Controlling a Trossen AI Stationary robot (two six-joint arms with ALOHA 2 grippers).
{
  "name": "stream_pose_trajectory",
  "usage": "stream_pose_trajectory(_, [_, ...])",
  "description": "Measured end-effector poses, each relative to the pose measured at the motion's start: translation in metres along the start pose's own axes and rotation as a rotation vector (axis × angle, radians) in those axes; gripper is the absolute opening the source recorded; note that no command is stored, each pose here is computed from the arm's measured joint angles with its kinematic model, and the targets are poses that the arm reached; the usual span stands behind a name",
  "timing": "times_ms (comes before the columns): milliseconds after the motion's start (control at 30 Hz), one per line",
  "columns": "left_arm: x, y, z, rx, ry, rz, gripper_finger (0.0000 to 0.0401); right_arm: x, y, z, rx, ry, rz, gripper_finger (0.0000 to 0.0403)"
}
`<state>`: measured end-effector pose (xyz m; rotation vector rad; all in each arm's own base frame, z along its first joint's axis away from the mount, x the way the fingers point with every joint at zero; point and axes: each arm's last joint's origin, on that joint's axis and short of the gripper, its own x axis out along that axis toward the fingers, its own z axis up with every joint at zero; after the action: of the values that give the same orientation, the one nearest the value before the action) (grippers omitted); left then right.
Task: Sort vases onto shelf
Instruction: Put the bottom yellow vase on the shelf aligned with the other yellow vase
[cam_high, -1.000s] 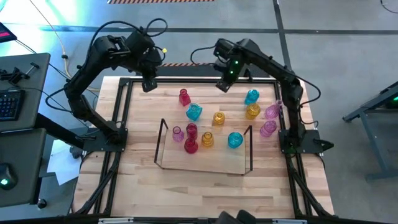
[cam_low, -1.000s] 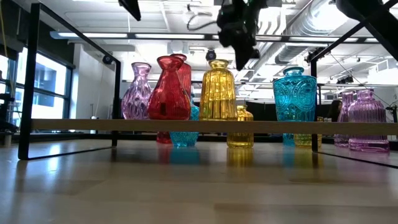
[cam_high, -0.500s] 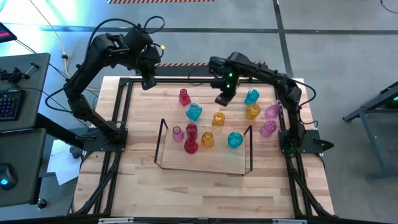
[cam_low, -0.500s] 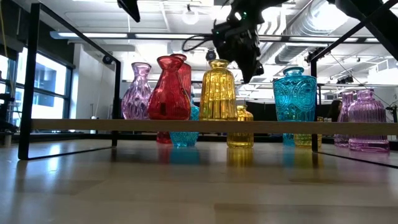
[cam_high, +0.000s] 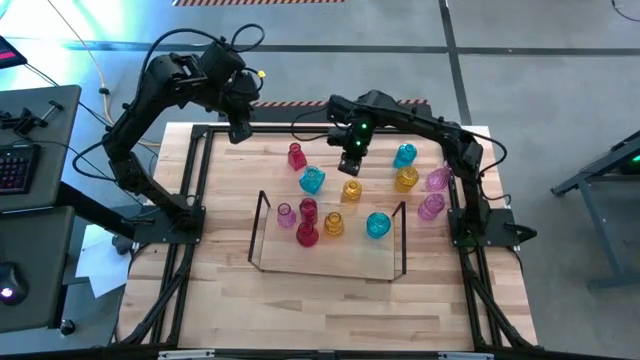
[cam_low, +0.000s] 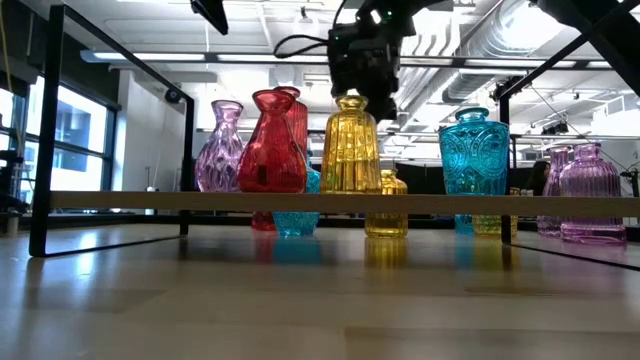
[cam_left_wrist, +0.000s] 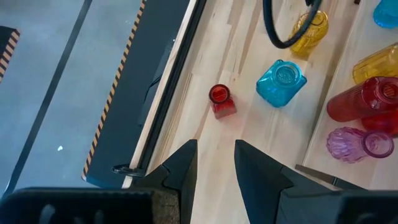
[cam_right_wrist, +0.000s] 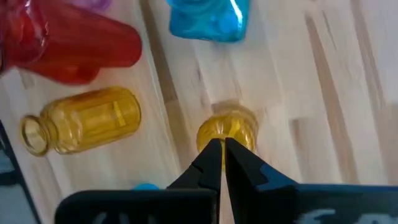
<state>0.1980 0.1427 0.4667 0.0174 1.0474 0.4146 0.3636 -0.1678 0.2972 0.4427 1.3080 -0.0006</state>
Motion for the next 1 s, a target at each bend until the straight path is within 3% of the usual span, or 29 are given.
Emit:
stream_pose_trajectory(100, [0.000,0.000,0.000,0.000,0.000,0.000,0.0099,0.001,0.000,-0.001,-0.081,0.014,-0.005,0.0001])
stream_pose_trajectory(267, [0.000,0.000,0.000,-0.005,0.000,0.000,0.0099,0.004,0.002,-0.001,0.016,0.036,-0.061,0.0000])
stream_pose_trajectory(433, [0.000,0.000,0.000,-0.009,-0.003,-0.009,0.0099,0.017,-0.002,0.001,0.003,0.089,-0.089,0.0000])
stream_pose_trajectory(567, [0.000,-0.003,0.001,-0.008,-0.031,-0.087,0.0099,0.023,-0.005,0.000,-0.005,0.138,-0.106,0.0010])
stream_pose_trajectory(1000, [-0.002,-0.004,0.000,-0.008,-0.045,-0.114,0.0099,0.022,-0.006,-0.002,0.054,0.160,-0.118,0.0177])
